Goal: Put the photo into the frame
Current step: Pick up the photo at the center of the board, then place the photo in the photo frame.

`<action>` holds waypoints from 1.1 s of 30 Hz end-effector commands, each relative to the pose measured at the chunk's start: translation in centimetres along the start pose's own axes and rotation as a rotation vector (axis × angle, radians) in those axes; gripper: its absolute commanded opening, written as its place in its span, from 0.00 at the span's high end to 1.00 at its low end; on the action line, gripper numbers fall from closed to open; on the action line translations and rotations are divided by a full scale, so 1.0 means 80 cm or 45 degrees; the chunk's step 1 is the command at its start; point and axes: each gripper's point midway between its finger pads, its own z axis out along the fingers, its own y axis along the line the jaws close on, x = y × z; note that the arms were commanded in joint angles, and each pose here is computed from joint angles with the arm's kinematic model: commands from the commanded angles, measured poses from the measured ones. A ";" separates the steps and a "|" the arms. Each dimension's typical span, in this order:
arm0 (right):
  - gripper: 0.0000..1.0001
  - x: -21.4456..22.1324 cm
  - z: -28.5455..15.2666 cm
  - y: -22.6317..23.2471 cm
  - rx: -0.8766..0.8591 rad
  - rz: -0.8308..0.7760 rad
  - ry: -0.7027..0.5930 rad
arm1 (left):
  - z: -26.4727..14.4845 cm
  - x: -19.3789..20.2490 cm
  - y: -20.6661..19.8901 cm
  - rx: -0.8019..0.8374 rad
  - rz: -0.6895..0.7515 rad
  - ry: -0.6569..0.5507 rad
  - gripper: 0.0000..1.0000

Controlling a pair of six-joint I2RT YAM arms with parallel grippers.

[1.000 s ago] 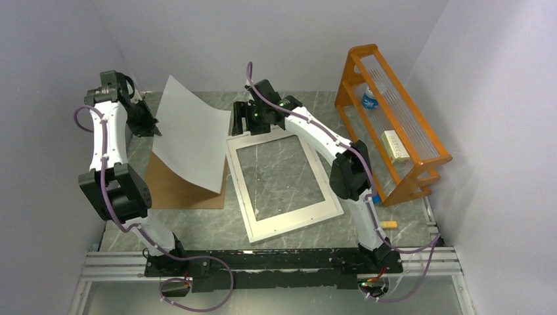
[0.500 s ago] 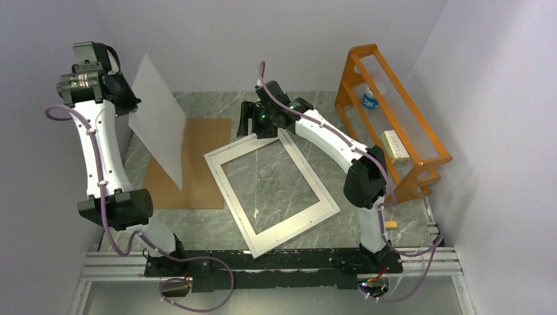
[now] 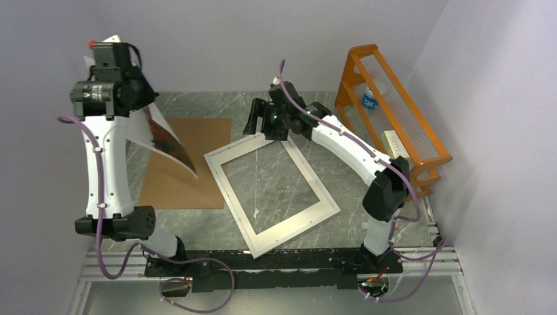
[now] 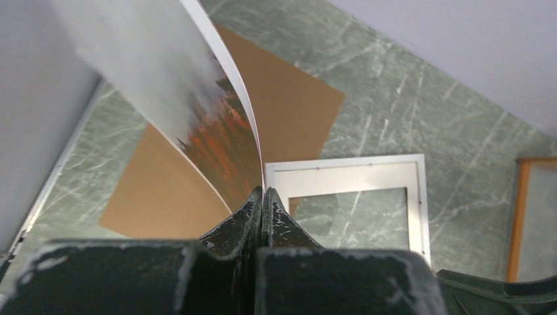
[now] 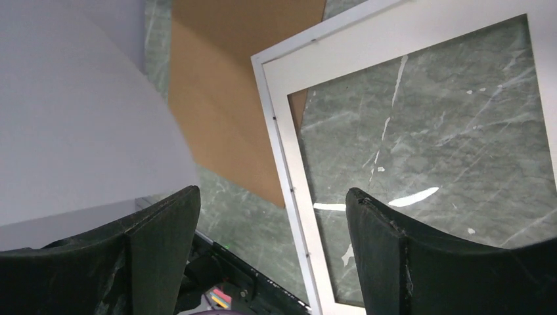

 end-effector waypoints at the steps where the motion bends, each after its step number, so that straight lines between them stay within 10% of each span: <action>1: 0.15 -0.030 -0.047 0.015 -0.025 0.057 -0.153 | 0.003 0.000 -0.031 0.010 -0.052 -0.059 0.97; 17: 0.15 -0.071 -0.160 -0.132 0.347 0.208 -0.402 | -0.157 0.017 -0.224 1.332 -0.331 0.086 0.98; 33: 0.26 0.066 -0.116 -0.377 1.074 0.207 -0.049 | -0.062 0.312 -0.084 1.054 -0.686 0.475 0.97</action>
